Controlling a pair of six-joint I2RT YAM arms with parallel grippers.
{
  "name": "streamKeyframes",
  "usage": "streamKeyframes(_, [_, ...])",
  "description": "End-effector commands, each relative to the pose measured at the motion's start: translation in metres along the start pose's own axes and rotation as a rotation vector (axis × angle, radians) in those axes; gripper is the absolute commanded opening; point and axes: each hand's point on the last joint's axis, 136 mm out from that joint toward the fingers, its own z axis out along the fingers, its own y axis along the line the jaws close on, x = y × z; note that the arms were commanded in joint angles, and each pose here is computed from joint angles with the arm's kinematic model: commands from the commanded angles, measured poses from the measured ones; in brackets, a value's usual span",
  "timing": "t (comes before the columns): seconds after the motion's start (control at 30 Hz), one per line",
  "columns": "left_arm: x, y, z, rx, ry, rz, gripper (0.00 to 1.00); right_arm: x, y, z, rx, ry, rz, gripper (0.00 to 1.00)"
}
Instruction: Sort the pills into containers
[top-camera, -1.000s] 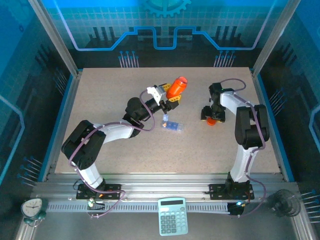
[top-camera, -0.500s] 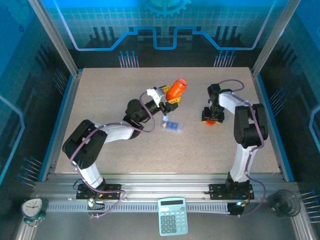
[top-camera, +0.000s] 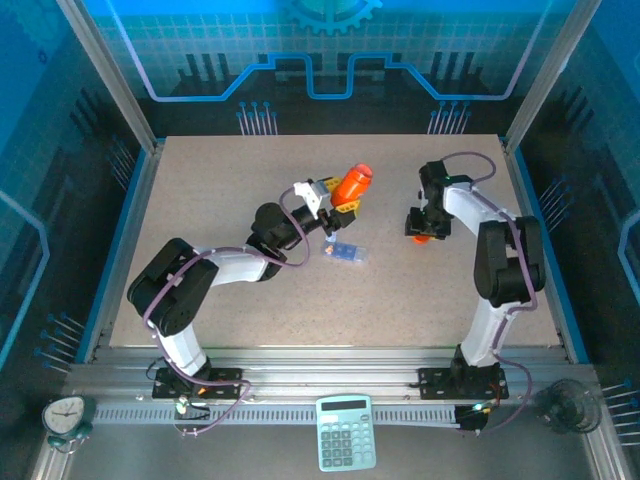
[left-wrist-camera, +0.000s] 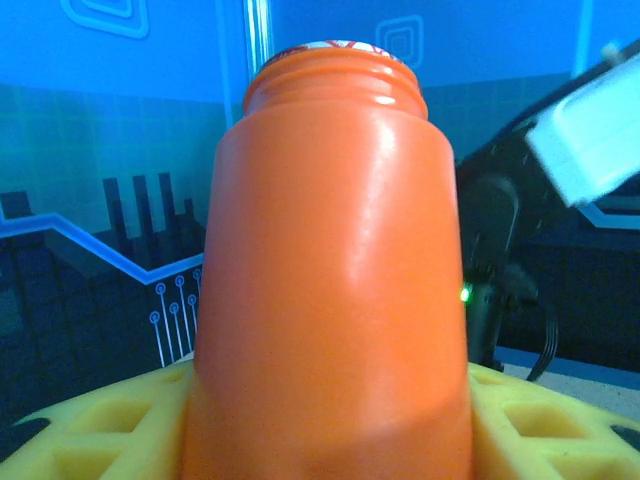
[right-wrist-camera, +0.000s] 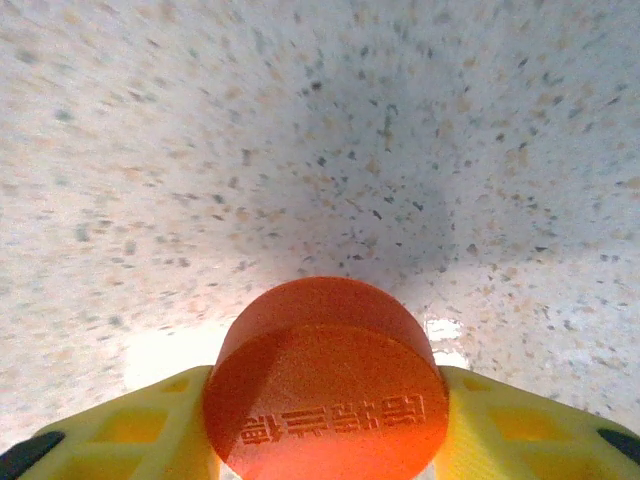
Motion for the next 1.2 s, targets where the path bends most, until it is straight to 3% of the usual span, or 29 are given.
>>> streamKeyframes(0.0, [-0.002, -0.003, -0.004, 0.029, -0.046, 0.005, 0.0, -0.003, 0.02, -0.037, -0.078, -0.048, -0.019, 0.51])
streamKeyframes(0.27, [0.022, -0.004, -0.001, 0.036, -0.014, 0.03, 0.0, -0.022, 0.055, -0.117, -0.242, -0.163, -0.052, 0.51])
streamKeyframes(0.57, [0.047, 0.0, 0.007, 0.048, 0.019, 0.066, 0.0, -0.026, 0.086, -0.177, -0.407, -0.204, -0.103, 0.51])
streamKeyframes(1.17, [0.061, -0.007, 0.014, 0.106, 0.032, 0.075, 0.0, -0.01, 0.128, -0.222, -0.661, -0.14, -0.308, 0.51])
